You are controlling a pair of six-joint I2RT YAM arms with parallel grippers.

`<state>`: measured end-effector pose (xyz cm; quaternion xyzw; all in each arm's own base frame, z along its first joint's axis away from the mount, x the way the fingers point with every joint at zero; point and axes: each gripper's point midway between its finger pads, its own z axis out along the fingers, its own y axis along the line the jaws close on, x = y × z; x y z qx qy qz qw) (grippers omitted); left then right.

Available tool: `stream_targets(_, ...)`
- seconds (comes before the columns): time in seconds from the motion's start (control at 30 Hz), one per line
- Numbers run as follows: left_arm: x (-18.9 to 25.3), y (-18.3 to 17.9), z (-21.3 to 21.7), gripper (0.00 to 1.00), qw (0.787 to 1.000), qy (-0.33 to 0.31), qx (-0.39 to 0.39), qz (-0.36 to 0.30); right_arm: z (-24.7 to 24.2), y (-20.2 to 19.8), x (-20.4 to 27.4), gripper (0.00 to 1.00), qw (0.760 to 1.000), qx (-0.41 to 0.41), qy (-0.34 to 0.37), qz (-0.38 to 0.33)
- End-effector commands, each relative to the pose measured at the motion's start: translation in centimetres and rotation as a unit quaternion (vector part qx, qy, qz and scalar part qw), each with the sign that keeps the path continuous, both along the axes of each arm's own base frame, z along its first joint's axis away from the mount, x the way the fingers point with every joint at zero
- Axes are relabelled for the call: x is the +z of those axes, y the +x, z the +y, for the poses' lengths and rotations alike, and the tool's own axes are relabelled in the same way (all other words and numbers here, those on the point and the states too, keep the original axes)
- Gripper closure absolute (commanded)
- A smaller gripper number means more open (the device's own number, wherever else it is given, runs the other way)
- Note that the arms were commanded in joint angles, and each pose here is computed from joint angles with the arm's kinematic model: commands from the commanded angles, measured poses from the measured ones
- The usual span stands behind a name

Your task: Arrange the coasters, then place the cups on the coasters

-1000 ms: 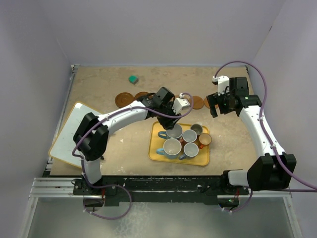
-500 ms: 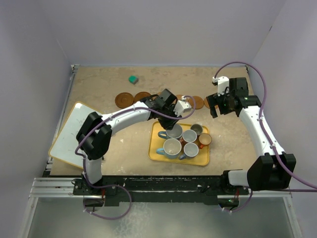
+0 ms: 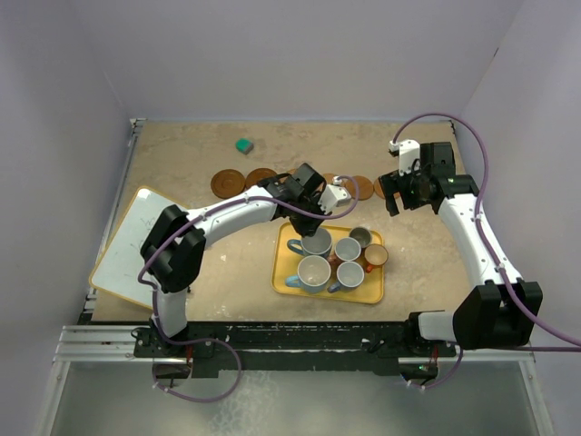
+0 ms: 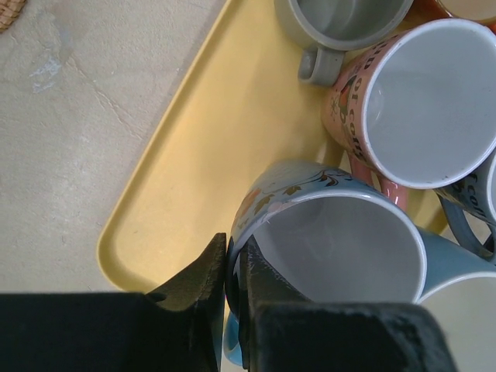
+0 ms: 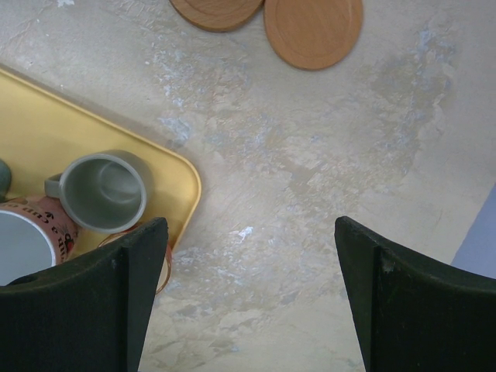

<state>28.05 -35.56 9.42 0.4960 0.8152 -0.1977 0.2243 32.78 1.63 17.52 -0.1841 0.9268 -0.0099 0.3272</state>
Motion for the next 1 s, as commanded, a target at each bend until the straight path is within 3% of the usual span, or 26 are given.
stream_targets(0.0,2.9,1.4,-1.1,0.97,0.999,-0.026,-0.006,-0.041,-0.2,0.3,1.0,0.10,1.000,0.002,-0.003,-0.024)
stream_targets(0.53,8.5,5.2,1.8,0.97,0.993,-0.040,0.031,-0.109,-0.4,0.3,1.0,0.09,1.000,-0.001,-0.005,-0.023)
stream_targets(0.97,13.4,12.2,10.9,0.97,0.975,-0.058,0.150,-0.154,-0.4,0.2,1.2,0.09,1.000,-0.001,-0.002,-0.025)
